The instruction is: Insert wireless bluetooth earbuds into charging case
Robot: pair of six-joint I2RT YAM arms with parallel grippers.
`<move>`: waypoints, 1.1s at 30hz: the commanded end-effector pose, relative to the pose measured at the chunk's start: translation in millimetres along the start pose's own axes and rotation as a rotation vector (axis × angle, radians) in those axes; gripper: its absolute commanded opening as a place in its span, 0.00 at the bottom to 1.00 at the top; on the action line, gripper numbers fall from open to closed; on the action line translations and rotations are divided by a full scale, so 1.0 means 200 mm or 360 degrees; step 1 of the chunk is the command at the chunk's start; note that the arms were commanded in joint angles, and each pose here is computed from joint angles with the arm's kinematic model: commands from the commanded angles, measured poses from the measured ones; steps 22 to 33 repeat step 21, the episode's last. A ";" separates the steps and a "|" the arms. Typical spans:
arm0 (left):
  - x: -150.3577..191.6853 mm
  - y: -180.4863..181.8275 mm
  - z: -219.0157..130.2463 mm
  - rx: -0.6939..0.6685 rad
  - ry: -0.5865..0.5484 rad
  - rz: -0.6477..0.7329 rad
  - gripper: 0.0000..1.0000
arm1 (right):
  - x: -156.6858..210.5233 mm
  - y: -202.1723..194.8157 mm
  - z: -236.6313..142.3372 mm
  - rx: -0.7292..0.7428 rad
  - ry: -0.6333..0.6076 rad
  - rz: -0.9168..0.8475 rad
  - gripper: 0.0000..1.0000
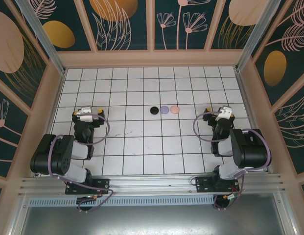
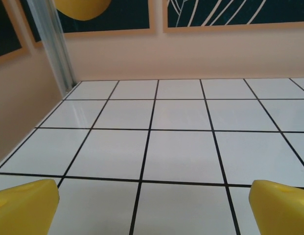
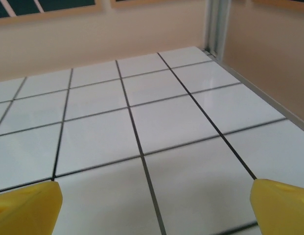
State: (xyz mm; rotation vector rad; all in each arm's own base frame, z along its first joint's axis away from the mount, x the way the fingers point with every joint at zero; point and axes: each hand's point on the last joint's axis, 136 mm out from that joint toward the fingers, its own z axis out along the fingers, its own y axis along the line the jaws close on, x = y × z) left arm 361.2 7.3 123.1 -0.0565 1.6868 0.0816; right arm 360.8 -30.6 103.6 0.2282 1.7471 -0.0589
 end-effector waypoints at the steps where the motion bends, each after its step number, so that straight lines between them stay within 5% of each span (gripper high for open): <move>1: -0.08 -0.03 0.06 0.0128 -0.0050 -0.0104 0.99 | -0.10 0.08 0.04 -0.0177 -0.0077 0.0036 0.99; 33: -0.07 0.03 0.08 0.0041 -0.0032 -0.0144 0.99 | -0.09 0.10 0.05 -0.0194 -0.0053 0.0012 0.99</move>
